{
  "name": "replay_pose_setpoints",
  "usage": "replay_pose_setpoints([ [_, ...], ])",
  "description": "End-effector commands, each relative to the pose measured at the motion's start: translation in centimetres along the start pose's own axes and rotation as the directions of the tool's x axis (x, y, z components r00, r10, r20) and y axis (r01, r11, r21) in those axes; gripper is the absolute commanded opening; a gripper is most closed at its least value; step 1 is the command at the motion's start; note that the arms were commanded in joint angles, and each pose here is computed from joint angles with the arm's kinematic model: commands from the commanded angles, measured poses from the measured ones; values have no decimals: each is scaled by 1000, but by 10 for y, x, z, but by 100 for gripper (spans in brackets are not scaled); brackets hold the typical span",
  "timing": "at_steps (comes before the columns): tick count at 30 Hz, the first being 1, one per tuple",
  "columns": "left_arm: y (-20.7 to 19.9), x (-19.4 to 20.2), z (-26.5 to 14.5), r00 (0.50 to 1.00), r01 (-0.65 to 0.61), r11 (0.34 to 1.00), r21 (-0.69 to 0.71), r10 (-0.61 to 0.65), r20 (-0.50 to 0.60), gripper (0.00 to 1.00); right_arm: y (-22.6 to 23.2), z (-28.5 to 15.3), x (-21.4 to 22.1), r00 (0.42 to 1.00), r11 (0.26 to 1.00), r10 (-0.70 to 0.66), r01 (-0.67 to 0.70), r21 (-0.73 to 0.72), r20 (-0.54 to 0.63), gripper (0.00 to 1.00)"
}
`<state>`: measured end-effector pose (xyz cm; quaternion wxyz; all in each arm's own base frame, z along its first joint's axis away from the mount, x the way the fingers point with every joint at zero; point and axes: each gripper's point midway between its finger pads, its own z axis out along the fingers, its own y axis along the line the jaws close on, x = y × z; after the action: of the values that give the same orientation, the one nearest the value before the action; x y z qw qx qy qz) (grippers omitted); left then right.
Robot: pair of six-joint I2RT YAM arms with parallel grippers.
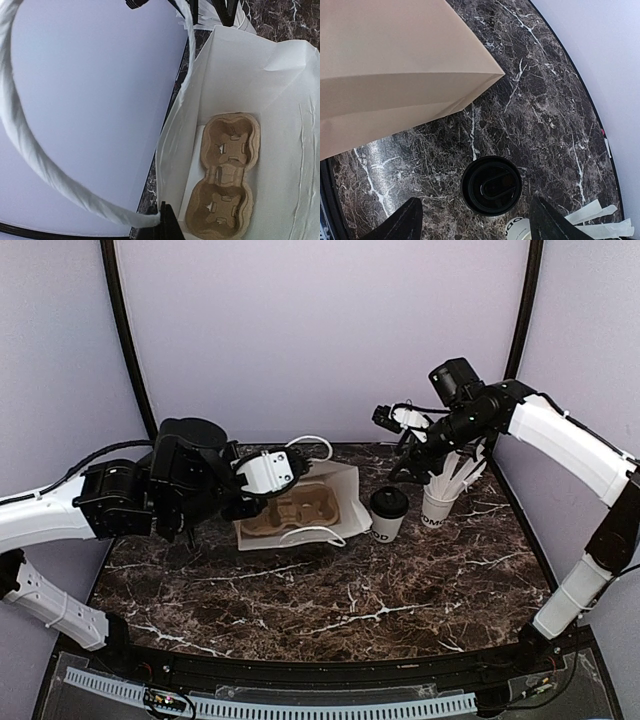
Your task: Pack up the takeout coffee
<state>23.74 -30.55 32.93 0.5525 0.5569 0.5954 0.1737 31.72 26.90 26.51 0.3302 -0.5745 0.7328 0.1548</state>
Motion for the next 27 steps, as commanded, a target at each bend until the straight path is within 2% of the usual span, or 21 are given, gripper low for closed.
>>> replay_pose_setpoints([
  [1,28,-10,-16,973,212,975,67,-217,78,0,-2,-2,0,1000,1000,-10,10,12,1,74],
  [3,34,-8,-15,944,313,937,152,-325,62,0,7,-13,-12,999,999,-27,28,-33,39,74],
  [5,37,-6,-14,912,390,889,239,-408,32,0,25,-33,-32,990,992,-63,76,-104,128,75],
  [7,33,-5,-13,895,425,854,300,-447,5,0,44,-61,-55,967,977,-100,140,-160,232,77],
  [11,25,0,-5,851,503,770,393,-522,-66,0,70,-96,-80,937,948,-110,199,-250,331,79],
  [14,21,-4,-5,803,553,671,494,-588,-102,0,81,-111,-89,922,934,-118,230,-274,368,79],
  [20,26,6,0,717,635,510,581,-669,-196,0,102,-123,-96,907,911,-142,276,-306,395,80],
  [24,32,6,1,670,670,425,609,-700,-248,0,102,-120,-95,910,911,-145,276,-305,389,80],
  [27,42,3,-1,646,679,396,618,-722,-247,0,103,-117,-95,912,911,-145,275,-308,383,80],
])
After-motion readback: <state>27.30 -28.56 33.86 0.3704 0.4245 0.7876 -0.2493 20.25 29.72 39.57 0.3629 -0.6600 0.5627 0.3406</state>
